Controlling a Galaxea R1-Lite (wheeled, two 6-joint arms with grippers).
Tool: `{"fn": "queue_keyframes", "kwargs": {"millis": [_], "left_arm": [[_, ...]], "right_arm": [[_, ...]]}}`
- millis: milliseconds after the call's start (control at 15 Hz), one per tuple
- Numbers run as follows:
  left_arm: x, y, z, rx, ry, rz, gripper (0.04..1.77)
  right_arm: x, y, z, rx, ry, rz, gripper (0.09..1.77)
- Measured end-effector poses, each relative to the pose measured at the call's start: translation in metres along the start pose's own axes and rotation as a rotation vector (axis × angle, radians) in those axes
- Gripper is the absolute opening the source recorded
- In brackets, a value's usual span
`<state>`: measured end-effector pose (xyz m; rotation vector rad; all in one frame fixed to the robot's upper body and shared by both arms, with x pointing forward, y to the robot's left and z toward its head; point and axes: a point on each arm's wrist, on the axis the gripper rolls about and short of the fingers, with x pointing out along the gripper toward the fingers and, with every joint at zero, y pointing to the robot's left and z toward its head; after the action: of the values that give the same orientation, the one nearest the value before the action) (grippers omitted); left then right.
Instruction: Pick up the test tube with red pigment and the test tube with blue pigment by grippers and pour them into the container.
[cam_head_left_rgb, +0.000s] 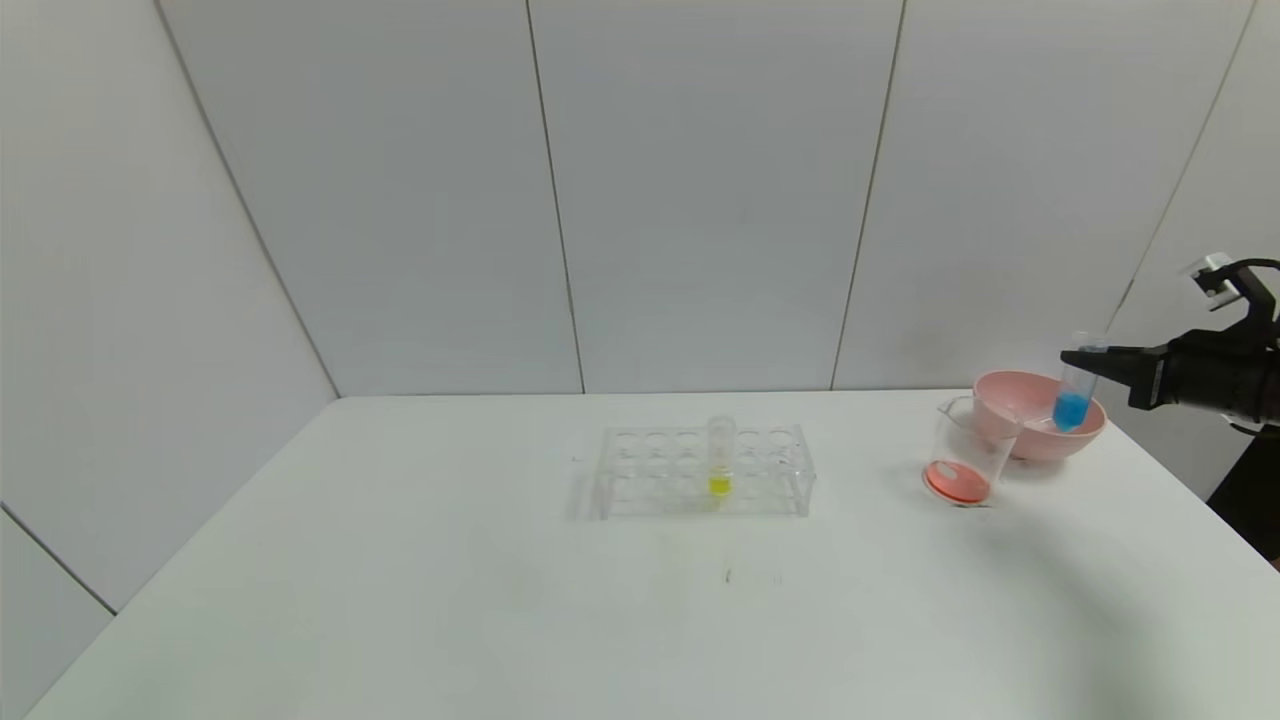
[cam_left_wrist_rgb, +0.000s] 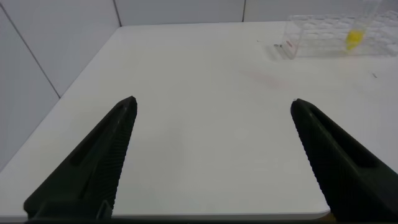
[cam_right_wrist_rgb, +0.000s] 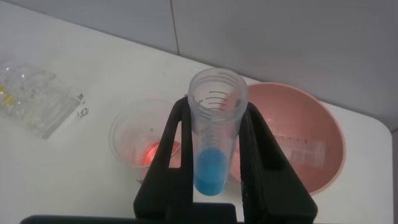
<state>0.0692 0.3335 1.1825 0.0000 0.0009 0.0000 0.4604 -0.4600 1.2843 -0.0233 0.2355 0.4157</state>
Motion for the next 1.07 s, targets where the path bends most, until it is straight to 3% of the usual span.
{"fn": "queue_keyframes", "kwargs": {"millis": [267, 467, 667, 800, 1067], "left_arm": [[0.000, 0.000, 0.000, 0.000, 0.000, 0.000, 1.76], [0.000, 0.000, 0.000, 0.000, 0.000, 0.000, 1.76], [0.000, 0.000, 0.000, 0.000, 0.000, 0.000, 1.76], [0.000, 0.000, 0.000, 0.000, 0.000, 0.000, 1.76], [0.000, 0.000, 0.000, 0.000, 0.000, 0.000, 1.76]], "right_arm": [[0.004, -0.002, 0.019, -0.079, 0.188, 0.068, 0.49], [-0.004, 0.000, 0.045, -0.188, 0.273, 0.109, 0.49], [-0.003, 0.003, 0.067, -0.295, 0.340, 0.095, 0.49], [0.008, 0.004, 0.069, -0.392, 0.377, 0.083, 0.49], [0.031, 0.017, 0.064, -0.456, 0.428, 0.093, 0.49]]}}
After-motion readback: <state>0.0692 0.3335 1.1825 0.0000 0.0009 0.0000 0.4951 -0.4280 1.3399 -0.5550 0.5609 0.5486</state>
